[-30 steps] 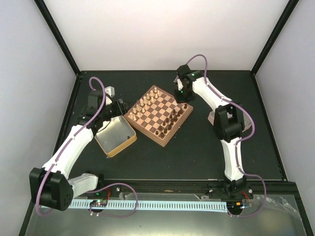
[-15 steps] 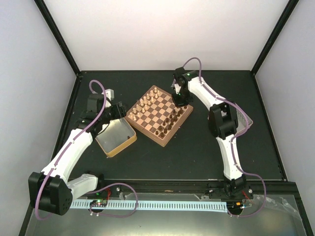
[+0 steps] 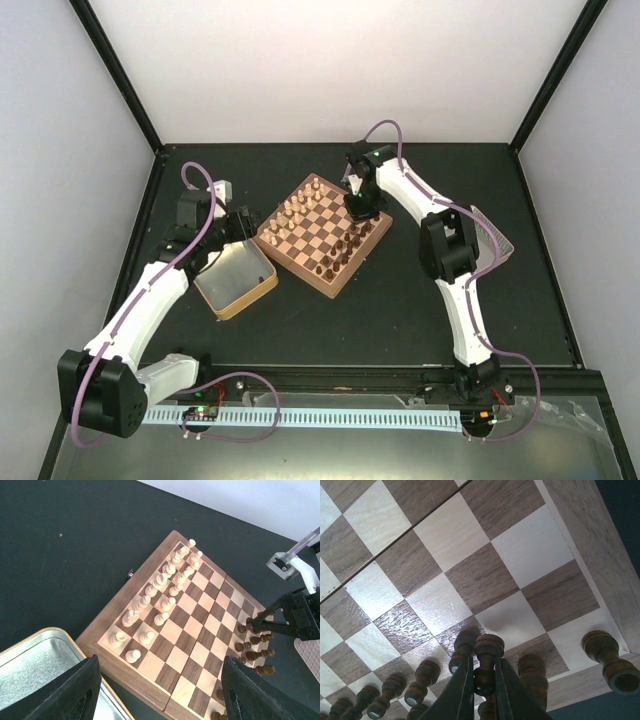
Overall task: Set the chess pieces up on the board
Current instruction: Place the chess piece on the chessboard.
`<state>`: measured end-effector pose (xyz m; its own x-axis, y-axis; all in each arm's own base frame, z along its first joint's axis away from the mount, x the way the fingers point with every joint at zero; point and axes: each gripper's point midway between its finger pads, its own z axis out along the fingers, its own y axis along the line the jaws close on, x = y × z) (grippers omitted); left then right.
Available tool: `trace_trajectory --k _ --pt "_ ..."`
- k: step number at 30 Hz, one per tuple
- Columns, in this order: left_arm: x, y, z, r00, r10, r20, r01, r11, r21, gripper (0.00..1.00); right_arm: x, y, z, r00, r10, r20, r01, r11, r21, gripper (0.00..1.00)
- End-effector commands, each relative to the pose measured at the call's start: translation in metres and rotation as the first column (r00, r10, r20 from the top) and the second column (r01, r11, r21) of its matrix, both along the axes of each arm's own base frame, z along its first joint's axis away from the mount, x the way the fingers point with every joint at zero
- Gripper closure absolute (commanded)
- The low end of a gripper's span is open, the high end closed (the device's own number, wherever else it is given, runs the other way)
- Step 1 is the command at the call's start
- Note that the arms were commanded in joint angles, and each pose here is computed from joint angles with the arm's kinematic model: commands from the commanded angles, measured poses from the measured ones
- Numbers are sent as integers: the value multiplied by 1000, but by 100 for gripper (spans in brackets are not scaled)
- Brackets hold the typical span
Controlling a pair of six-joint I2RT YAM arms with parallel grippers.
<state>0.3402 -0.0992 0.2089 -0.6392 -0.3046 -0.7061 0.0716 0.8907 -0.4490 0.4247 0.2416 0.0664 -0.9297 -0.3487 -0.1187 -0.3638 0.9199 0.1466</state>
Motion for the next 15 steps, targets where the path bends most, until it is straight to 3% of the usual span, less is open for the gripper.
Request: trace_trajectory --k 1,10,15 --pt "6 0 5 999 -8 31 8 1000 1 32 1 -4 -7 1000 1 -5 -2 999 -40 91" --pt "8 0 2 1000 -7 25 7 1000 0 33 2 -7 -9 1000 -2 0 2 998 -59 90" --pt "8 -1 0 1000 -8 21 8 1000 0 33 5 -5 -8 1000 0 9 0 998 -58 84"
